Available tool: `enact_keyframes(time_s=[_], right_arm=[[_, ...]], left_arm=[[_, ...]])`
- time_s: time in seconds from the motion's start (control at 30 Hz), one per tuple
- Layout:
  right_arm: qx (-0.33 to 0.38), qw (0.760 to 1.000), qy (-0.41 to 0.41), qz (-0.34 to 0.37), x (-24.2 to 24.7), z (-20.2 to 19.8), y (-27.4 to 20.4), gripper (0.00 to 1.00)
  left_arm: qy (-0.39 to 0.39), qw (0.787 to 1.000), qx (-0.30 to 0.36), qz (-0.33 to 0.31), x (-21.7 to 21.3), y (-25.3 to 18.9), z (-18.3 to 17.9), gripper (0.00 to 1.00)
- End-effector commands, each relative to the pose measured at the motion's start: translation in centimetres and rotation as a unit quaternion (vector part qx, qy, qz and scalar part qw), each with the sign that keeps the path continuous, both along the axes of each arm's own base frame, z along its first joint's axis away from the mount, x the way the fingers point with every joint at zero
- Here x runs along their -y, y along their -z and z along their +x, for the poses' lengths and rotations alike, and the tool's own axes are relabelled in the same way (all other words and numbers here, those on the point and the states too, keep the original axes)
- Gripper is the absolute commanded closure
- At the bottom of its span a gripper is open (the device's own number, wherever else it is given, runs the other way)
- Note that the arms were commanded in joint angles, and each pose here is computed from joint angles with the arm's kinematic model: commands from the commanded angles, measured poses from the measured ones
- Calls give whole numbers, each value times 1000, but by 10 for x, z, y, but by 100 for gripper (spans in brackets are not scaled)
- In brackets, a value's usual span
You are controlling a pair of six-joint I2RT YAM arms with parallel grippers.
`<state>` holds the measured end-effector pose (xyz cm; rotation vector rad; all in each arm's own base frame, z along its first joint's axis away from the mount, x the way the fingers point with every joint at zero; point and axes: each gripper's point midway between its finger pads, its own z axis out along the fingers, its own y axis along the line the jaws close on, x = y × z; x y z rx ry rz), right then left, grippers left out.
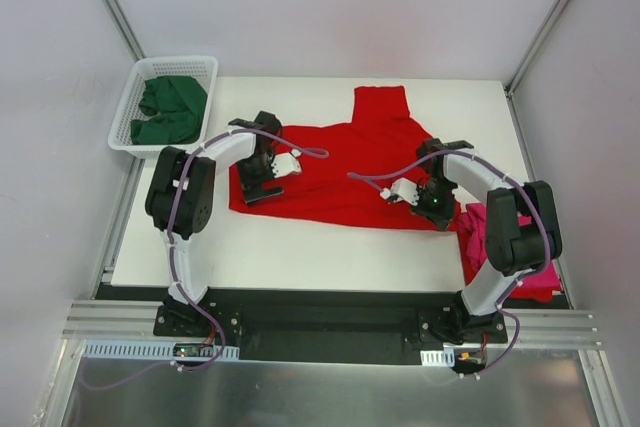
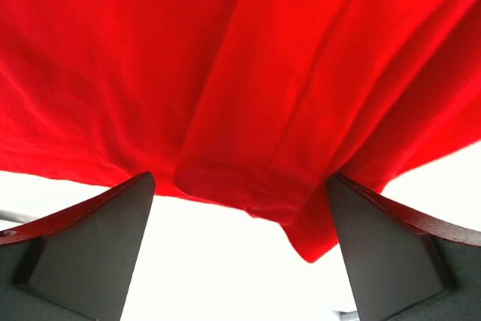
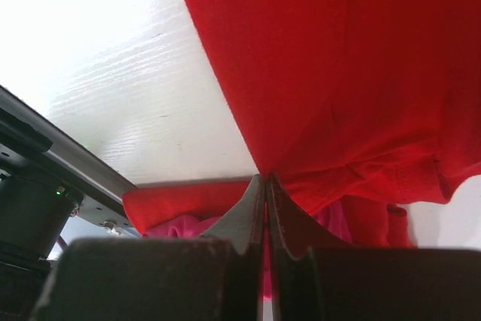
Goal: Fold and stack the t-shirts
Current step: Fold the flattened tshirt in 1/3 of the way
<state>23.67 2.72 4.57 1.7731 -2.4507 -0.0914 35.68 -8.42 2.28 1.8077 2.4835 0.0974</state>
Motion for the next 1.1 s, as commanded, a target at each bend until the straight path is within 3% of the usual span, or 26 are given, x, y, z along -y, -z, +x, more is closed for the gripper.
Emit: enact_keyframes(time_s=[0.0,0.33,0.6,0.8,1.07], right_arm=[[-51,999,-11,-7,7,-25,-4,99],[-42,999,-8,13,-1,-30,-5,99],[25,999,4,35,-10,-6,-13,99],[27,999,8,46,-15,-5,-15,99],[24,999,6,46,-15,-5,-15,99]], left_arm=[[1,1000,0,-10,3,-22,-28,1],[1,1000,17,-15,6,-39,-47,1],[6,996,74,-56,30,-59,-25,1],[20,991,129,-41,28,-55,-9,1],[26,991,130,-9,16,-37,-11,13]])
